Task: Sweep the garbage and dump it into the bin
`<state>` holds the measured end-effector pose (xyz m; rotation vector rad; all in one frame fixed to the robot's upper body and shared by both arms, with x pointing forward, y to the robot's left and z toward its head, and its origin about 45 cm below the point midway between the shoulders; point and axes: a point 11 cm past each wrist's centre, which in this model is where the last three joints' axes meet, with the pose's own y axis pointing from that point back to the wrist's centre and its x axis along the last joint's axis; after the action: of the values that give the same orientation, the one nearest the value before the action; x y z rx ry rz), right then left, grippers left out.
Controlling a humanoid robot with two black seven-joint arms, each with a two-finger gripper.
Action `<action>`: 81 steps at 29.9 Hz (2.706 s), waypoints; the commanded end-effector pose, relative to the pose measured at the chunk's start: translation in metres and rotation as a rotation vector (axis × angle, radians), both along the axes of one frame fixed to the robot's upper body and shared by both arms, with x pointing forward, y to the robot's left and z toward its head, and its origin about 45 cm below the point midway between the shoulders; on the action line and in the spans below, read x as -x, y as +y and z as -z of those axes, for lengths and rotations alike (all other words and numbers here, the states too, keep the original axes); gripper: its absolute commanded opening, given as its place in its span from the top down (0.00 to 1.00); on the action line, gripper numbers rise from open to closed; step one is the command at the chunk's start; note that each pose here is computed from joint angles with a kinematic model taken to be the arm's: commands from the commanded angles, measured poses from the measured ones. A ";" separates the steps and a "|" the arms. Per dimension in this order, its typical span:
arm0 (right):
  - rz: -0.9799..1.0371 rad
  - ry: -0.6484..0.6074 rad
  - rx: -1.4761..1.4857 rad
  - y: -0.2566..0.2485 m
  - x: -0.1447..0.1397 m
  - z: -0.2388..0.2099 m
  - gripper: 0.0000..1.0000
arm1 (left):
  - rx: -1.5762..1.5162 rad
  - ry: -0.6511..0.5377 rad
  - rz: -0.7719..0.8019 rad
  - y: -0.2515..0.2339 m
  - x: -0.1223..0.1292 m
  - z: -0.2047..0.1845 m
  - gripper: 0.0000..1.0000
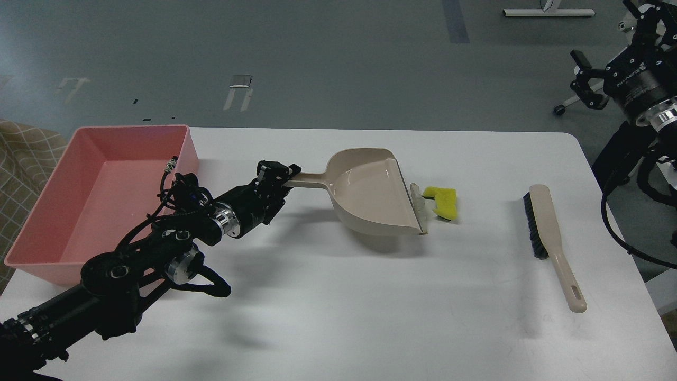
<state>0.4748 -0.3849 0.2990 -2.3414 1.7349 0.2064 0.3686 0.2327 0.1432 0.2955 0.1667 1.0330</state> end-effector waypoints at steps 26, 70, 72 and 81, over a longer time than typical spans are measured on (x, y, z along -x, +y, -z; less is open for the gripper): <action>-0.473 0.032 1.439 0.010 0.085 -0.013 0.01 | -0.081 -0.157 0.049 0.024 0.005 -0.015 0.97; -0.599 0.462 1.497 -0.007 0.185 0.114 0.49 | -0.129 -0.156 0.069 0.025 0.018 -0.001 0.97; -0.604 0.457 1.490 -0.004 0.184 0.115 0.49 | -0.129 -0.156 0.069 0.025 0.018 -0.001 0.97; -0.624 0.442 1.482 0.006 0.186 0.117 0.49 | -0.126 -0.154 0.068 0.025 0.018 0.000 0.97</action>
<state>0.2895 -0.3806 0.1823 -4.1013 1.3307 -0.8359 0.3510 0.2578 0.1438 0.3314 -0.0485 0.9973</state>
